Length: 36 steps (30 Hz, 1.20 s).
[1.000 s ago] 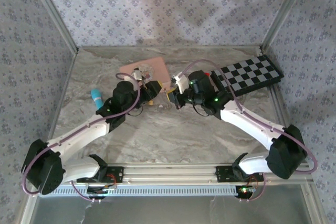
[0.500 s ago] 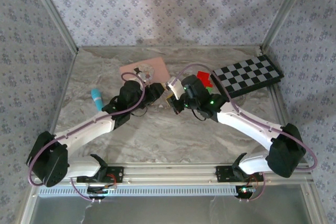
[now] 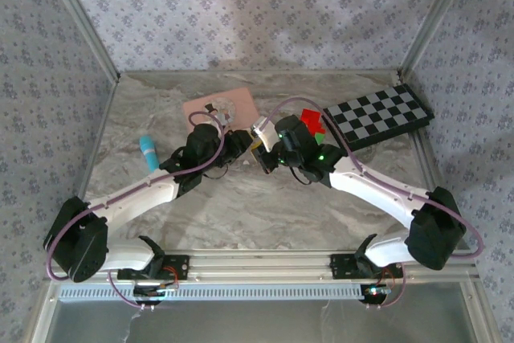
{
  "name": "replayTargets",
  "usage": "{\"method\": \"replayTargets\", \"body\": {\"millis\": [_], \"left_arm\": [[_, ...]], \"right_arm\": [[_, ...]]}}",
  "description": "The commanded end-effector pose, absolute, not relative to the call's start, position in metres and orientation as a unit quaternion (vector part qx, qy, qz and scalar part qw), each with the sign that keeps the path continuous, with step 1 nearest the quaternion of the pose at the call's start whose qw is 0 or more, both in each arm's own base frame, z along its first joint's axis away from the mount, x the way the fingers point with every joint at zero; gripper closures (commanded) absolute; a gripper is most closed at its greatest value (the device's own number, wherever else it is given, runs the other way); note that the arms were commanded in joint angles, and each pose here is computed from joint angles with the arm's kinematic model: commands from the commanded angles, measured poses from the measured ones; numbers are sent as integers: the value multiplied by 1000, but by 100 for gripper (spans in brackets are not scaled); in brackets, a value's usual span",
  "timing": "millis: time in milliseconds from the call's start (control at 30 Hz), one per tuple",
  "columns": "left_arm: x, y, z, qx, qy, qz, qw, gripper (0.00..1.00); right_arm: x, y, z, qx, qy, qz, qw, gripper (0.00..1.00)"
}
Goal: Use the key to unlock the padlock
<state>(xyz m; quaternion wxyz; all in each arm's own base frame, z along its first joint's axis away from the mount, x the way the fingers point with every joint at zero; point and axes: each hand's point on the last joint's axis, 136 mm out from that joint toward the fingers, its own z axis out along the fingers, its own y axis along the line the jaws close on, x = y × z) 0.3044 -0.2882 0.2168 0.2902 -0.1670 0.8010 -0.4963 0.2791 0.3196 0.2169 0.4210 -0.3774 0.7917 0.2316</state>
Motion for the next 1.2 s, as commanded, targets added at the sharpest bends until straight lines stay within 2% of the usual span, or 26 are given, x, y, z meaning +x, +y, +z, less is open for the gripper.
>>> {"method": "replayTargets", "body": {"millis": [0, 433, 567, 667, 867, 1067, 1167], "left_arm": [[305, -298, 239, -153, 787, -520, 295, 83], [307, -304, 238, -152, 792, -520, 282, 83], [309, -303, 238, -153, 792, -516, 287, 100], [312, -299, 237, -149, 794, -507, 300, 100], [323, -289, 253, -91, 778, -499, 371, 100], [317, -297, 288, 23, 740, -503, 446, 100], [309, -302, 305, 76, 711, -513, 474, 100]], "right_arm": [[287, 323, 228, -374, 782, 223, 446, 100], [291, 327, 233, -370, 775, 220, 463, 100], [289, 326, 233, -372, 774, 220, 462, 100], [284, 324, 231, -371, 777, 240, 448, 100], [284, 300, 249, -305, 775, 357, 422, 68], [289, 274, 268, -220, 759, 464, 401, 53], [292, 268, 279, -188, 734, 516, 400, 49]]}}
